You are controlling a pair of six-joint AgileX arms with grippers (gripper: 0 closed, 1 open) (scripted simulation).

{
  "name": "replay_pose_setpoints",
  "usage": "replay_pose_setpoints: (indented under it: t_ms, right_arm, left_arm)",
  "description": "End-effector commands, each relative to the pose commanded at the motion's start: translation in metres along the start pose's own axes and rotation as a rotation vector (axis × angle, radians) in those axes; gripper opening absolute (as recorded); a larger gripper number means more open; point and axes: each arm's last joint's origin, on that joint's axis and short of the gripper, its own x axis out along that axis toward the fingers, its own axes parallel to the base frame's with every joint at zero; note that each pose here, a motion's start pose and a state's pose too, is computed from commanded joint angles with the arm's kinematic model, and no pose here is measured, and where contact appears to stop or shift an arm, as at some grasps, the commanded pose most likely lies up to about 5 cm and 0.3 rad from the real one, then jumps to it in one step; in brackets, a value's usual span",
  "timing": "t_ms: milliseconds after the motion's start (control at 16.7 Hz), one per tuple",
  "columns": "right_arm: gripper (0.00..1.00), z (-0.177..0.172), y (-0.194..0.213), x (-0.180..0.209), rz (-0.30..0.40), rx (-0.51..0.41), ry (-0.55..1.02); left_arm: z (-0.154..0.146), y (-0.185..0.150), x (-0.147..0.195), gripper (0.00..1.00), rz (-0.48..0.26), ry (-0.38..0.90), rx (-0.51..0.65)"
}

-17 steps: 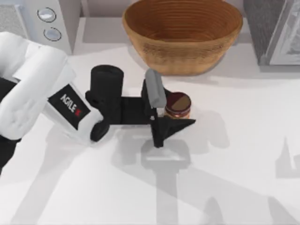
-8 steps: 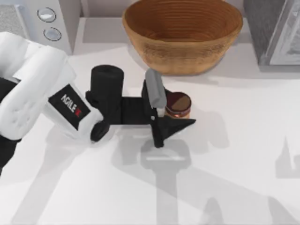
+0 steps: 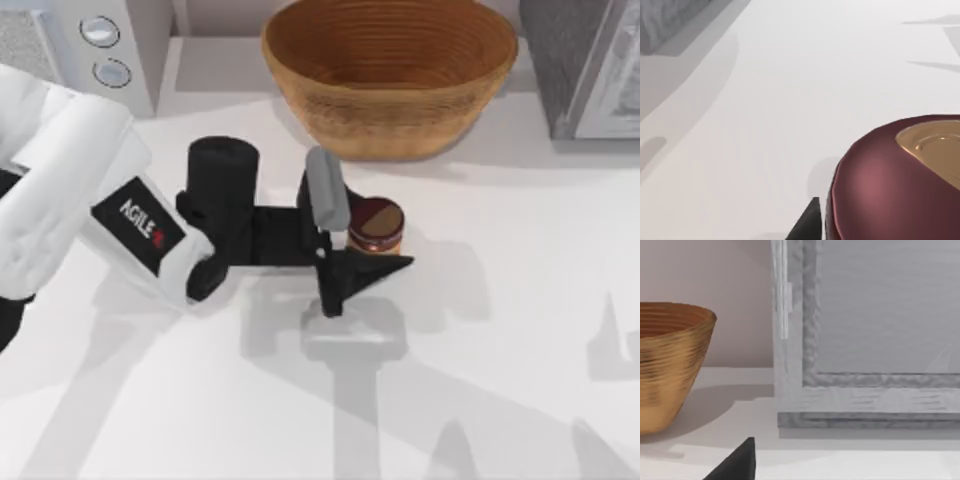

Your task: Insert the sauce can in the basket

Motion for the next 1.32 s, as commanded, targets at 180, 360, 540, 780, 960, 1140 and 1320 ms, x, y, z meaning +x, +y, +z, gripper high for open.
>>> replay_pose_setpoints:
  t_ms: [180, 360, 540, 780, 960, 1140, 1320]
  right_arm:
    - [1.00, 0.000, 0.000, 0.000, 0.000, 0.000, 0.000]
    - [1.00, 0.000, 0.000, 0.000, 0.000, 0.000, 0.000]
    - [1.00, 0.000, 0.000, 0.000, 0.000, 0.000, 0.000]
    - [1.00, 0.000, 0.000, 0.000, 0.000, 0.000, 0.000]
    - [1.00, 0.000, 0.000, 0.000, 0.000, 0.000, 0.000]
    - [1.00, 0.000, 0.000, 0.000, 0.000, 0.000, 0.000]
    - [1.00, 0.000, 0.000, 0.000, 0.000, 0.000, 0.000]
  left_arm:
    - [0.015, -0.010, -0.031, 0.00, 0.018, 0.013, -0.011]
    - [0.047, -0.027, -0.064, 0.00, 0.038, 0.004, -0.004]
    - [0.070, -0.056, -0.096, 0.00, 0.045, -0.008, 0.021]
    - [0.070, -0.082, -0.121, 0.00, 0.023, -0.001, 0.002]
    - [0.070, -0.084, -0.122, 0.00, 0.016, -0.002, 0.002]
    - [0.070, -0.083, -0.120, 0.00, 0.014, -0.001, 0.003]
    - [0.078, -0.071, -0.114, 0.00, 0.045, 0.009, 0.001]
